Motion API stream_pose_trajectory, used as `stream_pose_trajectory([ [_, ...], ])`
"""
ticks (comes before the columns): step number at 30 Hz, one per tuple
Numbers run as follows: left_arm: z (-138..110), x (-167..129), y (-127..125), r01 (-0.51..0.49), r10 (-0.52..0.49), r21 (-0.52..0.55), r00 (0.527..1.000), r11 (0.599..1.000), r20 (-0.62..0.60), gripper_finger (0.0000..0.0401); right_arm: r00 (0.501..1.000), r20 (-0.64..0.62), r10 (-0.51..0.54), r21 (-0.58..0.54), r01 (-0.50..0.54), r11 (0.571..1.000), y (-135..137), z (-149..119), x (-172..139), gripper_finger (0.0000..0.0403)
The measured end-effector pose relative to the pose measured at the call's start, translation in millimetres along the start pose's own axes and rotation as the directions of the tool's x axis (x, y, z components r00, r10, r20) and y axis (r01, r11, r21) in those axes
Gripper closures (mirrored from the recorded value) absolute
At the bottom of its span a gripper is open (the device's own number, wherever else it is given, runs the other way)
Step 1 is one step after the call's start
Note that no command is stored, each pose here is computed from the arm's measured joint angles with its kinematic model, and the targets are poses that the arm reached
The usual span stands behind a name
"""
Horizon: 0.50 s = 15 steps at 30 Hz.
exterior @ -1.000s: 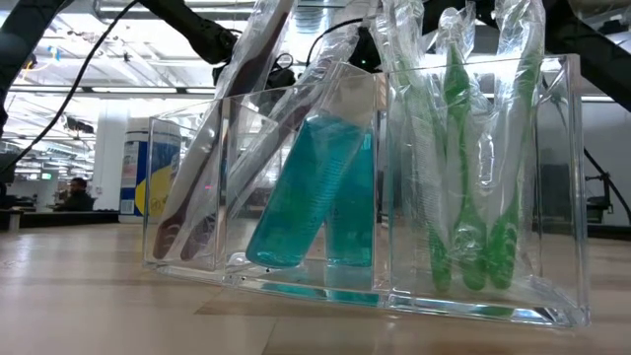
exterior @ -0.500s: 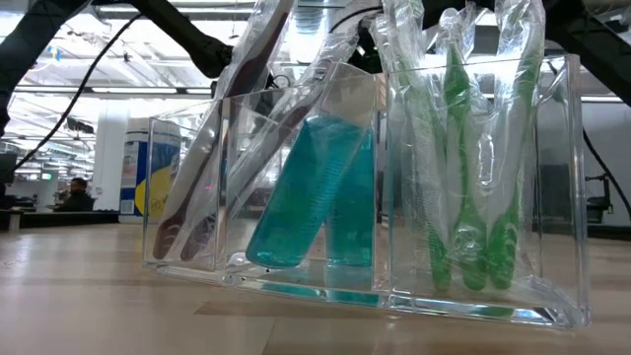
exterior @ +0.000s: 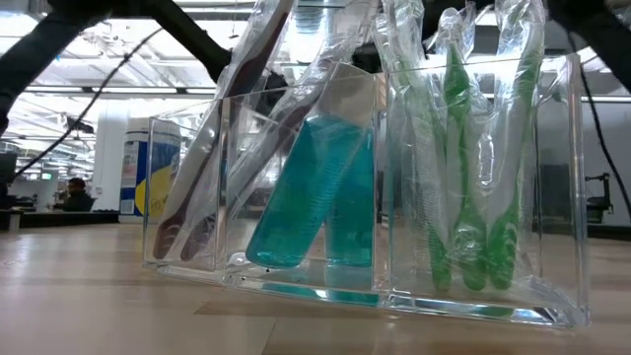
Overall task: Pick & Place toothbrushing station
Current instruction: Put the purple toothbrush in the transparent organizer
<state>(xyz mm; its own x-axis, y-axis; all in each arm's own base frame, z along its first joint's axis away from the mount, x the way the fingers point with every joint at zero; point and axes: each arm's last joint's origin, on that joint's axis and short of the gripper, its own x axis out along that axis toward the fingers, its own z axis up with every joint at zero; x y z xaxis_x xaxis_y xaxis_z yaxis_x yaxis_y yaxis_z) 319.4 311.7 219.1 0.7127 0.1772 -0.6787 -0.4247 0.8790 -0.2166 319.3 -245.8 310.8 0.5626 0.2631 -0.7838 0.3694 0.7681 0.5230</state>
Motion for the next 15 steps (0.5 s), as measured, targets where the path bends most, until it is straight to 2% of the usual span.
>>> stream_pose_trajectory([
  [4,-2.6,25.8,-15.2,0.018,-0.018,-0.009,1.0,1.0,0.011,0.0393,0.994,0.108,-0.016,-0.007,0.017,1.0,11.0,-11.2,-49.4,0.0403],
  [8,-8.1,42.9,-24.6,-0.025,0.025,0.012,1.0,1.0,-0.01,0.04,0.98,0.198,-0.033,-0.003,0.034,0.999,23.7,-25.3,-88.4,0.0403],
  [15,-21.2,61.3,-24.4,-0.047,0.045,-0.029,0.997,0.998,-0.069,0.0401,0.956,0.29,-0.048,-0.013,0.054,0.998,44.1,-48.3,-129.8,0.0403],
])
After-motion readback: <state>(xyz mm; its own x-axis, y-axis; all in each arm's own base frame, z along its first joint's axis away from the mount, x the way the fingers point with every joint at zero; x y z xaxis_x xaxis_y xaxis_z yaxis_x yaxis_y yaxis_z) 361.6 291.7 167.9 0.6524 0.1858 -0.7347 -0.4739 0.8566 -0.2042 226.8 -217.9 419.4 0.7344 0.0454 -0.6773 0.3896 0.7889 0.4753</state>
